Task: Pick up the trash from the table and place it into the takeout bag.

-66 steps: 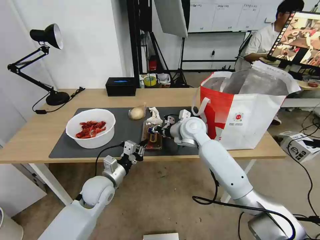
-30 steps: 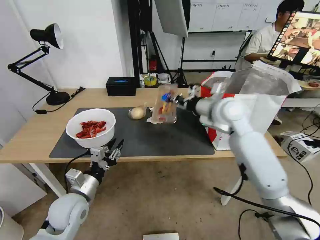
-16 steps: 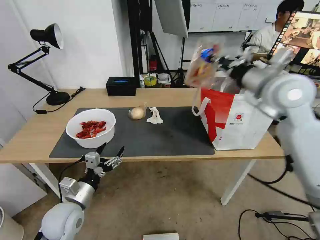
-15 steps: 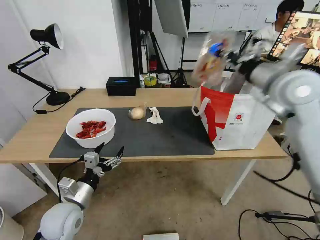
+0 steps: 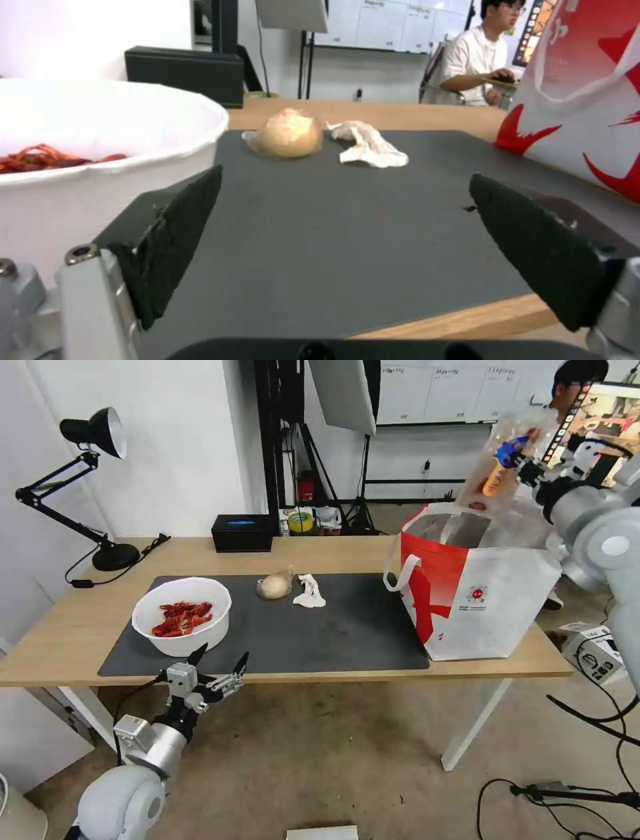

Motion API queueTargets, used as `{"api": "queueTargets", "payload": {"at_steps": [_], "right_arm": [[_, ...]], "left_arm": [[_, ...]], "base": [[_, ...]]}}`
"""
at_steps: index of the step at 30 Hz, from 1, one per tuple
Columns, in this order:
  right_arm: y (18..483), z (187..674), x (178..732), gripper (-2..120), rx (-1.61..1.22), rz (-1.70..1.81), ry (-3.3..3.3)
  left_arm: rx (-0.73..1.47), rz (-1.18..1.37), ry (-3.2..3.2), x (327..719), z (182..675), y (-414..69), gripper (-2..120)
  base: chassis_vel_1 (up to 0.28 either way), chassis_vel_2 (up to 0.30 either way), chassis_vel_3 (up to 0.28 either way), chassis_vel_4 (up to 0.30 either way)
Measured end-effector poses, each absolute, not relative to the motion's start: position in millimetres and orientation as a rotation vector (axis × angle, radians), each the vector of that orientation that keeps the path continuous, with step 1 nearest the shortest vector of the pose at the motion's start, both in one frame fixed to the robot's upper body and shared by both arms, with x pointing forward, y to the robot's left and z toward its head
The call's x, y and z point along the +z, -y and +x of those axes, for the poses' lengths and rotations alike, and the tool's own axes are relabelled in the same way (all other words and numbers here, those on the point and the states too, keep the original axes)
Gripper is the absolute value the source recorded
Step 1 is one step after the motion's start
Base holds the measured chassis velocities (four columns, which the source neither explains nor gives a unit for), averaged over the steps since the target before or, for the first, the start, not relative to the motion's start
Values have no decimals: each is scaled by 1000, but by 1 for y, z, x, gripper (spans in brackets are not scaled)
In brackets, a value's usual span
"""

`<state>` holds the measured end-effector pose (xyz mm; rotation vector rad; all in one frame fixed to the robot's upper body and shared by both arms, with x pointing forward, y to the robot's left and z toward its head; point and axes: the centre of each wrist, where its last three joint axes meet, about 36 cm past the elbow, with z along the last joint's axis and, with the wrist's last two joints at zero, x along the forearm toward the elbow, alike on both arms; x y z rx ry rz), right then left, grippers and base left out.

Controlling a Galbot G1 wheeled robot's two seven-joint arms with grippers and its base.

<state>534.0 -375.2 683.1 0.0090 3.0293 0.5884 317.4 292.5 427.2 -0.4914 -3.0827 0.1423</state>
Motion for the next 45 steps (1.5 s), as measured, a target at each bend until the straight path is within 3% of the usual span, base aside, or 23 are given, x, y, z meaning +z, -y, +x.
{"api": "queueTargets", "payload": {"at_steps": [27,45], "right_arm": [[385,497,641,0,639,40,-3098],[389,496,639,62,671,41,-3123]], "left_arm": [[148,-572,3067,430,324,-288,100],[171,-588,3055,429,332,-286,100]], "base": [[0,0,0,0],[0,0,0,0]]}}
